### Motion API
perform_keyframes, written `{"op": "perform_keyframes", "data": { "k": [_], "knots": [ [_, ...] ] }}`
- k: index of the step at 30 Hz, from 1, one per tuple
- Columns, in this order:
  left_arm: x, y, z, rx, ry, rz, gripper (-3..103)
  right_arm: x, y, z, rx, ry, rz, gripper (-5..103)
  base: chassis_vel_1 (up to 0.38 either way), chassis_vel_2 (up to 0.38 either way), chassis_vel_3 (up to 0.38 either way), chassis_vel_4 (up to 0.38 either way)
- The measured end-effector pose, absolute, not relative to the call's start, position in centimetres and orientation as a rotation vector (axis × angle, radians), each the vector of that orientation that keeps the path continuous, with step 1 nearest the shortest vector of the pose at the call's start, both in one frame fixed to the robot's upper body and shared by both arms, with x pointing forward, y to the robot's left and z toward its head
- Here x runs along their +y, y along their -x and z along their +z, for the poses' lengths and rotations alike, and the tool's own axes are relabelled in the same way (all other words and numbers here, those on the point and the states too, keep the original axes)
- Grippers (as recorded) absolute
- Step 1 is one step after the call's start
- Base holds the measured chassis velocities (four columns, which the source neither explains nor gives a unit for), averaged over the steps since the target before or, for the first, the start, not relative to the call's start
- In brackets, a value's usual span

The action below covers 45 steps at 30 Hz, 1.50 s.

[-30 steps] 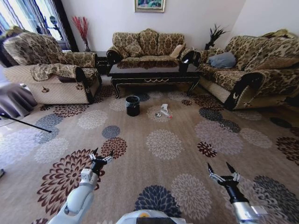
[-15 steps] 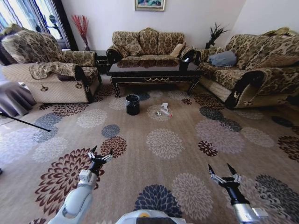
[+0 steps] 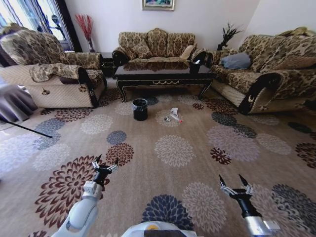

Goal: Move to the front of the table and pick up the trash from the floor, then place it into the trash bin.

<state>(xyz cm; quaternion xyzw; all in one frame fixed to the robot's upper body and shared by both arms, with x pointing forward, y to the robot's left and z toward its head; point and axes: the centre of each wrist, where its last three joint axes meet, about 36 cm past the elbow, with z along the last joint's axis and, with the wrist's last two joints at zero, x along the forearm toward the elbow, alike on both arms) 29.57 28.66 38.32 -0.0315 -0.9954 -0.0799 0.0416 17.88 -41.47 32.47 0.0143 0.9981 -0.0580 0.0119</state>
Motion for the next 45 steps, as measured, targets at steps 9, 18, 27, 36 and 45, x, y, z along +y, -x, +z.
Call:
{"op": "perform_keyframes", "data": {
  "k": [9, 18, 27, 36, 45],
  "knots": [
    [28.7, -29.5, 38.0, -3.038, 0.091, -0.224, 100, -41.5, -17.9, 32.9, 3.103, -0.072, -0.191, 100, 0.0, 0.0, 0.0, 0.0],
    [28.6, -29.2, 37.4, -3.024, 0.098, -0.225, 100, -41.3, -17.2, 32.3, 3.097, -0.073, -0.206, 100, 0.0, 0.0, 0.0, 0.0],
    [28.4, -29.3, 37.4, -3.023, 0.113, -0.231, 100, -41.6, -17.1, 32.3, 3.089, -0.075, -0.217, 100, 0.0, 0.0, 0.0, 0.0],
    [28.4, -29.6, 37.3, -3.022, 0.11, -0.236, 100, -41.5, -16.9, 31.9, 3.097, -0.069, -0.216, 100, 0.0, 0.0, 0.0, 0.0],
    [28.6, -29.6, 37.4, -3.02, 0.094, -0.236, 100, -41.1, -17.1, 31.7, 3.097, -0.026, -0.238, 100, 0.0, 0.0, 0.0, 0.0]
  ]
}}
